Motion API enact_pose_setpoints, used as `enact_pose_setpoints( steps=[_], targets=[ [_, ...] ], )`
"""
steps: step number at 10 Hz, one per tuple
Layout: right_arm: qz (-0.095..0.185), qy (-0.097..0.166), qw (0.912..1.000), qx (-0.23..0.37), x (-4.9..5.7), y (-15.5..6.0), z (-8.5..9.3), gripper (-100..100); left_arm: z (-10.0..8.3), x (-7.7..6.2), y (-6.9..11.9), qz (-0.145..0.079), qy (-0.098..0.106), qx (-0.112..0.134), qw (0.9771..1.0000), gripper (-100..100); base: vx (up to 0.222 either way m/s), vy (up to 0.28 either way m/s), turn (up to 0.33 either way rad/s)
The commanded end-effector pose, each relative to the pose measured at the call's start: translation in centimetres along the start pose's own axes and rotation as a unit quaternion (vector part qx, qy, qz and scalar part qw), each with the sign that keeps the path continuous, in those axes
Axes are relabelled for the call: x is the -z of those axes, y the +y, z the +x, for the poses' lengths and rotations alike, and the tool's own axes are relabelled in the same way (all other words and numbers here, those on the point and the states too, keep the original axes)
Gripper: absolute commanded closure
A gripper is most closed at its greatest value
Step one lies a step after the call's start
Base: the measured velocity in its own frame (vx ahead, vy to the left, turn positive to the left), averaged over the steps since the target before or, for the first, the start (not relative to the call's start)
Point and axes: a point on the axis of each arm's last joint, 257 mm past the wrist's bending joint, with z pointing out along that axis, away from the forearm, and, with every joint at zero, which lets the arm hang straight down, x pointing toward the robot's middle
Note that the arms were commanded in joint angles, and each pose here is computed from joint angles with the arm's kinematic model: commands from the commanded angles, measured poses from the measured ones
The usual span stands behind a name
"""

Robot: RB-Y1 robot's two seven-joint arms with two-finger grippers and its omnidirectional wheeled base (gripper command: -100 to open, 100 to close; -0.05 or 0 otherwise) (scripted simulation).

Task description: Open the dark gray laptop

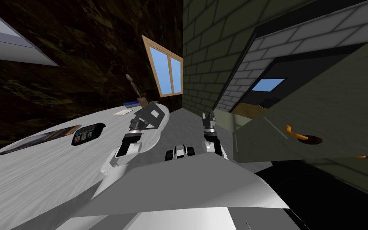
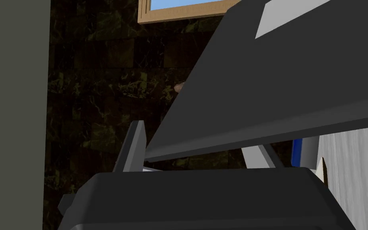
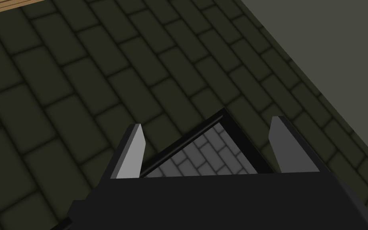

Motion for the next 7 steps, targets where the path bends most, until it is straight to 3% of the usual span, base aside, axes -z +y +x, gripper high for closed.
enact_pose_setpoints(
  steps=[1, 2, 3, 4, 5, 6, 7],
  targets=[
    [0.000, 0.000, 1.0000, 0.000, 0.0, 0.0, 0.0, 0, -0.1, 0.2, 1.4, -0.008, -0.021, 0.059, 0.9980, 100, 0.004, 0.064, 0.023],
    [0.000, 0.000, 1.0000, 0.000, 0.0, 0.0, 0.0, 0, -0.1, 0.4, 2.3, -0.014, -0.035, 0.099, 0.9944, 100, -0.001, 0.071, 0.033],
    [0.000, 0.000, 1.0000, 0.000, 0.0, 0.0, 0.0, 0, 0.0, 0.4, 2.8, -0.016, -0.042, 0.119, 0.9919, 100, 0.005, 0.087, 0.027],
    [0.000, 0.000, 1.0000, 0.000, 0.0, 0.0, 0.0, 0, 0.1, 0.6, 3.7, -0.020, -0.056, 0.159, 0.9855, 100, 0.006, 0.095, 0.026],
    [0.000, 0.000, 1.0000, 0.000, 0.0, 0.0, 0.0, 0, 0.2, 0.7, 4.2, -0.022, -0.063, 0.178, 0.9817, 100, 0.007, 0.081, 0.019],
    [0.000, 0.000, 1.0000, 0.000, 0.0, 0.0, 0.0, 0, 0.1, 0.7, 4.0, -0.023, -0.058, 0.161, 0.9850, 100, 0.003, 0.034, 0.002],
    [0.000, 0.000, 1.0000, 0.000, 0.0, 0.0, 0.0, 0, 0.4, 1.4, 5.4, -0.031, -0.074, 0.207, 0.9750, 100, 0.008, 0.044, 0.028]
  ],
)
